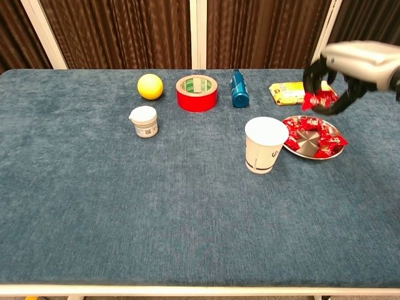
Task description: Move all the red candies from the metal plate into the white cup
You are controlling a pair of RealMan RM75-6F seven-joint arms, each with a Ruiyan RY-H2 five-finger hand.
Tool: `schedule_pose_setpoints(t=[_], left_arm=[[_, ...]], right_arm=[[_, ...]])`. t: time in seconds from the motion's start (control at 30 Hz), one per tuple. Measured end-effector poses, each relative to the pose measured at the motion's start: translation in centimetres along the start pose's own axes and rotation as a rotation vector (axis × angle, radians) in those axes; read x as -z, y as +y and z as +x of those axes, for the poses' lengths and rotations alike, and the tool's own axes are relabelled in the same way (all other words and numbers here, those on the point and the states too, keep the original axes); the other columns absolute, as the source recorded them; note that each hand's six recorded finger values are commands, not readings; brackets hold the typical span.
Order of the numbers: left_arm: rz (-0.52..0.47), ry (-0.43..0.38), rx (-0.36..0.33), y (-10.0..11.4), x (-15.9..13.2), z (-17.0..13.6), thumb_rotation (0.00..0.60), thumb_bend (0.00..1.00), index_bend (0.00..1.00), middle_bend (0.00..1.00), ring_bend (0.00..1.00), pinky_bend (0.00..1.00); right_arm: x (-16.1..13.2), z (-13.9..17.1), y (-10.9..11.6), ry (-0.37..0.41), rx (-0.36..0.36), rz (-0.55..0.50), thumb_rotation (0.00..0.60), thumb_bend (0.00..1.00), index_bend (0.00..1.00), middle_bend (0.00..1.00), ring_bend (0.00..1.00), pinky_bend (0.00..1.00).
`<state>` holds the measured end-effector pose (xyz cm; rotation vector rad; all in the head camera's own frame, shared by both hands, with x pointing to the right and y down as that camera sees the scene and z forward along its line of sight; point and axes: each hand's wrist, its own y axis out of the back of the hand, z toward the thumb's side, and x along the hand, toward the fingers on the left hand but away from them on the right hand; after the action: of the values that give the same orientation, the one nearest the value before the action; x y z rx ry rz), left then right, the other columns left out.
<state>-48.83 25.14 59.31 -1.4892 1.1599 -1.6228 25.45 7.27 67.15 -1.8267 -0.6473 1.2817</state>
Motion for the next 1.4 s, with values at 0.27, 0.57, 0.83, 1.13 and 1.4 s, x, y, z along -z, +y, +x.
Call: schedule_pose_setpoints(t=[0.27,0.57,0.83,1.13,1.4], left_arm=[[-0.005,0.017,0.004,-0.1,0.3,-0.4,0.600,0.11,0.30,0.25,0.17,0.28],[-0.009,0.033,0.009,-0.3,1.0,-0.7,0.600,0.11,0.30,0.25,0.17,0.28],[-0.015,0.037,0.017,-0.5,1.2,-0.8,0.600,0.11,0.30,0.25,0.17,0.28],[-0.020,0.039,0.018,-0.6,1.3,-0.9,0.600,0.11,0.30,0.25,0.17,0.28],[-0.019,0.038,0.018,-0.6,1.3,-0.9,0.600,0.11,0.30,0.25,0.17,0.28]], right_arm=[[-4.8,-0.5,2.3,0.145,-0.017,-0.004,0.600,0.35,0.66,0.58,0.30,0.34],[-7.5,-1.8,-1.3,0.183,-0.085,0.018,0.600,0.35,0.66,0.58,0.29,0.34],[-7.9,-2.0,-2.0,0.183,-0.084,0.003,0.600,0.34,0.61,0.55,0.27,0.34],[-8.0,-1.8,-2.1,0.192,-0.090,0.004,0.600,0.33,0.47,0.46,0.21,0.33],[-7.7,-1.5,-1.9,0.187,-0.086,0.012,0.600,0.28,0.43,0.43,0.19,0.32]])
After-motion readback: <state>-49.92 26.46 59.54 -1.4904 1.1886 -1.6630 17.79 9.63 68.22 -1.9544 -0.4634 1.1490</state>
